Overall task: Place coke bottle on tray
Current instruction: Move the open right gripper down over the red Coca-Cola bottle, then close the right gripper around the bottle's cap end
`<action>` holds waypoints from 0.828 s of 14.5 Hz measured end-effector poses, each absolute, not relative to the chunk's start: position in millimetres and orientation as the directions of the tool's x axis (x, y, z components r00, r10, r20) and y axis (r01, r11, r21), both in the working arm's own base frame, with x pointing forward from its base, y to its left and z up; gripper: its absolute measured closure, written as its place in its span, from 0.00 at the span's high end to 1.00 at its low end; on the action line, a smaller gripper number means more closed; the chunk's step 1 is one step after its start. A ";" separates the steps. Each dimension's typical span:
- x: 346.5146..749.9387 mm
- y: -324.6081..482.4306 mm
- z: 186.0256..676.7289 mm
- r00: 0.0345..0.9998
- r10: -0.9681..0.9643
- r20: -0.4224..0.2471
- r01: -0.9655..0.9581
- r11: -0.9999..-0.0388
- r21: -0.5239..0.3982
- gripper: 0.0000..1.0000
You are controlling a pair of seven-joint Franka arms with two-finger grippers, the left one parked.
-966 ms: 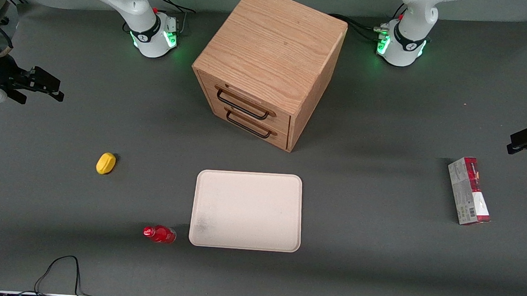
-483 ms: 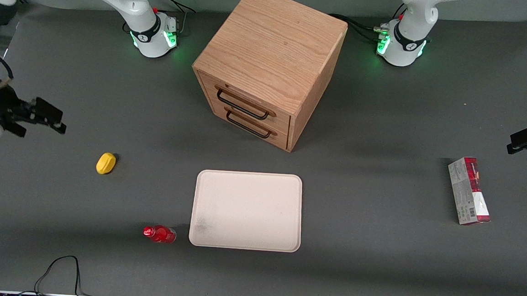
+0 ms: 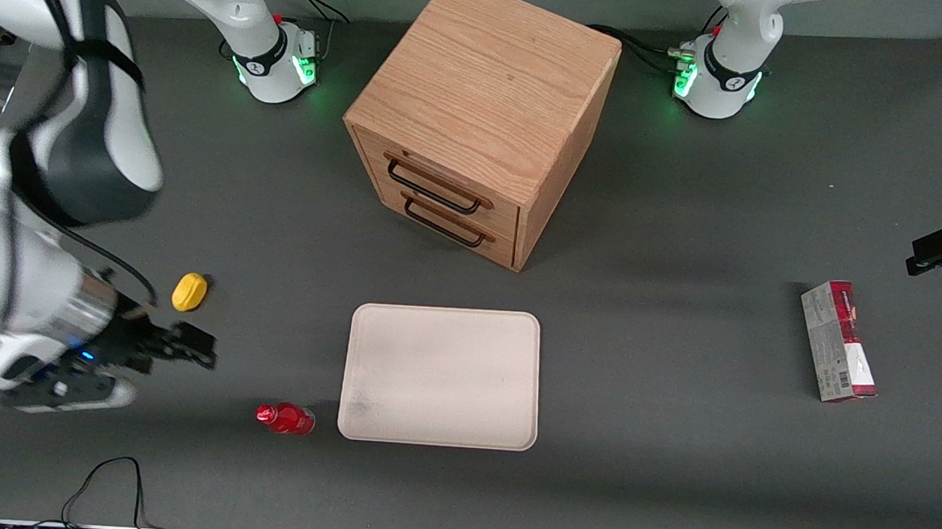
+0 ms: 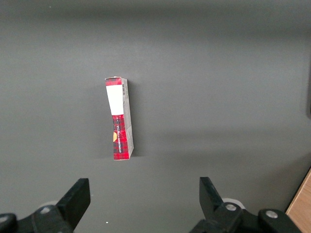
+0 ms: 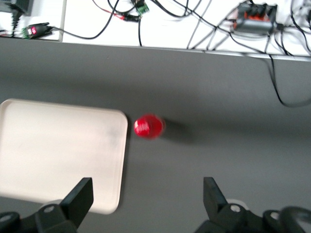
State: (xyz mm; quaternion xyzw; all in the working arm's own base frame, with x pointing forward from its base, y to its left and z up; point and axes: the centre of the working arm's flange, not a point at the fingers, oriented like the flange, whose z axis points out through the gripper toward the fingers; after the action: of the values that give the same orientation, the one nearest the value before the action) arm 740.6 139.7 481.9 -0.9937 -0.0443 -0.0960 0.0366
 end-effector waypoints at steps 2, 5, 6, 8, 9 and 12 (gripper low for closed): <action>755.8 161.3 437.2 0.970 0.089 0.227 0.104 -0.993 -0.054 1.00; 769.8 163.4 379.0 0.970 0.085 0.226 0.102 -0.993 -0.066 1.00; 772.0 162.9 363.0 0.972 0.083 0.221 0.101 -0.993 -0.068 1.00; 773.6 165.0 338.5 0.972 0.084 0.219 0.102 -0.992 -0.074 1.00; 773.4 166.4 328.7 0.972 0.085 0.219 0.104 -0.992 -0.076 1.00; 770.8 168.9 315.2 0.974 0.094 0.208 0.111 -0.991 -0.074 0.98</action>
State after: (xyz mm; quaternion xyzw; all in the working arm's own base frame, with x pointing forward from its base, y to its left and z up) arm 770.8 168.9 315.2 -0.9925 -0.0517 -0.1025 0.0424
